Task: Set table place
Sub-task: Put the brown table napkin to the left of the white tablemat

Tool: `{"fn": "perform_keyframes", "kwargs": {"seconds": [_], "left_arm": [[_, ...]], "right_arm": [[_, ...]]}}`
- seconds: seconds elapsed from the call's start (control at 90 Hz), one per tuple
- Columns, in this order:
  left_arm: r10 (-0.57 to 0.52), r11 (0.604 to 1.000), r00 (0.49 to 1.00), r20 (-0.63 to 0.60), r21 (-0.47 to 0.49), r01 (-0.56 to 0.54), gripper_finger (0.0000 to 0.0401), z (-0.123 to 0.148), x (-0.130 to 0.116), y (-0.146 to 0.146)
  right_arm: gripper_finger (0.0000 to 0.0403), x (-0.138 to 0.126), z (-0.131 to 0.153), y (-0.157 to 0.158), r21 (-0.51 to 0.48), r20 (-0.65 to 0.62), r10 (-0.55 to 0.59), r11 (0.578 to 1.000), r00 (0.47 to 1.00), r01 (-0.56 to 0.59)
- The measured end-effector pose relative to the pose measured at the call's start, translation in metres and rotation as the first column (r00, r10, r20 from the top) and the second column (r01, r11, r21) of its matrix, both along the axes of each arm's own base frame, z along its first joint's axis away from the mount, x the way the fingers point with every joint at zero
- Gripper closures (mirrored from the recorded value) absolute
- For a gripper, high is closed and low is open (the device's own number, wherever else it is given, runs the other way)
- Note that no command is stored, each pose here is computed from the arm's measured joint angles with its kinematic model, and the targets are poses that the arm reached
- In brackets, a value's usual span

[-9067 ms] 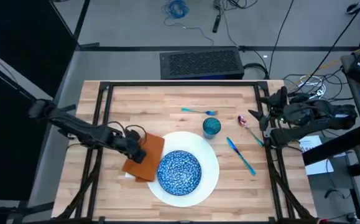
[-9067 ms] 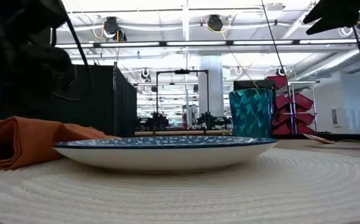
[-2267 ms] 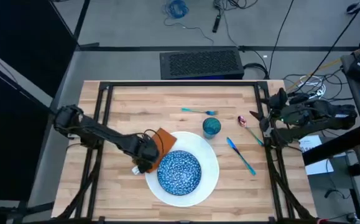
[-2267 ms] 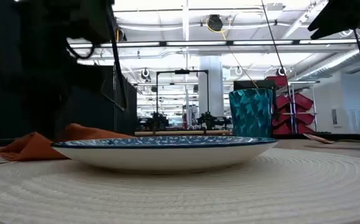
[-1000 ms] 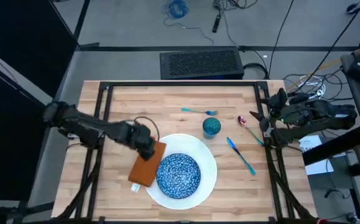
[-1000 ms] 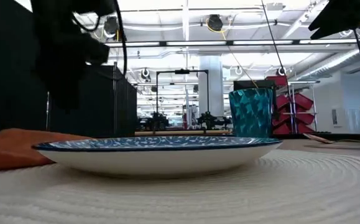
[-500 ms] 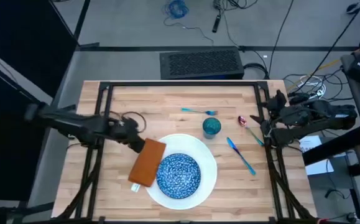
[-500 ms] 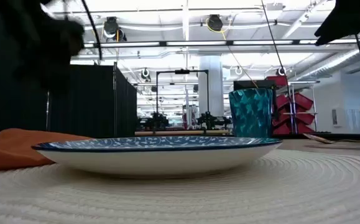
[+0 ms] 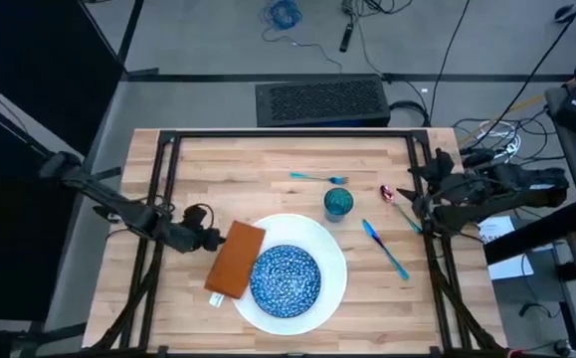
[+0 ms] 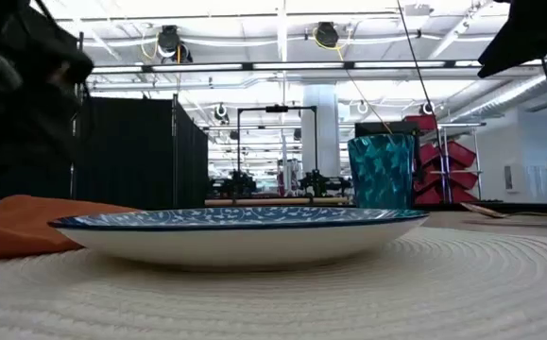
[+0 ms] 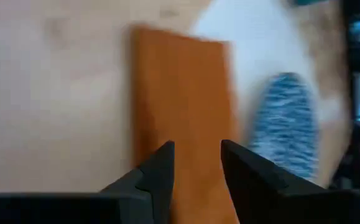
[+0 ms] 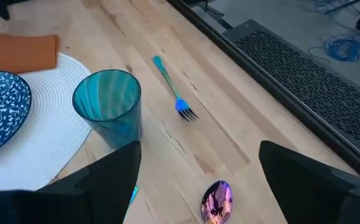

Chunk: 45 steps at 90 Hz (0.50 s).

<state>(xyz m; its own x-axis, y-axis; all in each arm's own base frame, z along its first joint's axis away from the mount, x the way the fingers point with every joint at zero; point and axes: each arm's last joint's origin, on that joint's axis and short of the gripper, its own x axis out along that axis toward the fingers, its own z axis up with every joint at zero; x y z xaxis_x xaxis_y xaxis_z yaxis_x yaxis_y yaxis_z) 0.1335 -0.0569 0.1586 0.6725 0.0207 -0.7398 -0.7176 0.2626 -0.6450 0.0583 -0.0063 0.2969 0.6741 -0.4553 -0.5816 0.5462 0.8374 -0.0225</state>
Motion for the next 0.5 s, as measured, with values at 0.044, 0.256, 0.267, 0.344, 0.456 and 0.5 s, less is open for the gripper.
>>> {"fn": "perform_keyframes", "kwargs": {"seconds": [0.044, 0.256, 0.267, 0.344, 0.456, 0.5], "left_arm": [[-0.006, 1.000, 1.000, -0.020, -0.020, 0.006, 0.0283, -0.001, 0.000, -0.001], [-0.061, 0.994, 0.994, -0.086, -0.101, 0.052, 0.0283, -0.004, -0.002, -0.003], [-0.061, 0.994, 0.994, -0.093, -0.100, 0.052, 0.0283, -0.005, -0.002, -0.003], [-0.057, 0.995, 0.990, -0.129, -0.092, 0.045, 0.0283, -0.008, -0.002, -0.003], [-0.055, 0.996, 0.987, -0.154, -0.082, 0.043, 0.0283, -0.012, 0.000, -0.004], [-0.057, 0.996, 0.985, -0.163, -0.081, 0.045, 0.0283, -0.014, 0.001, -0.005]], "right_arm": [[0.0090, 0.000, 0.000, 0.000, -0.001, 0.002, -0.001, 1.000, 1.000, 0.001], [0.0090, 0.001, 0.001, 0.000, 0.005, 0.011, -0.005, 1.000, 1.000, 0.005], [0.0090, 0.001, 0.001, 0.000, 0.005, 0.012, -0.005, 1.000, 1.000, 0.005], [0.0090, 0.001, 0.001, 0.000, 0.005, 0.013, -0.006, 1.000, 1.000, 0.006], [0.0090, 0.001, 0.001, 0.000, 0.006, 0.017, -0.006, 1.000, 1.000, 0.006], [0.0090, 0.001, 0.001, 0.000, 0.006, 0.019, -0.006, 1.000, 1.000, 0.006]]}}
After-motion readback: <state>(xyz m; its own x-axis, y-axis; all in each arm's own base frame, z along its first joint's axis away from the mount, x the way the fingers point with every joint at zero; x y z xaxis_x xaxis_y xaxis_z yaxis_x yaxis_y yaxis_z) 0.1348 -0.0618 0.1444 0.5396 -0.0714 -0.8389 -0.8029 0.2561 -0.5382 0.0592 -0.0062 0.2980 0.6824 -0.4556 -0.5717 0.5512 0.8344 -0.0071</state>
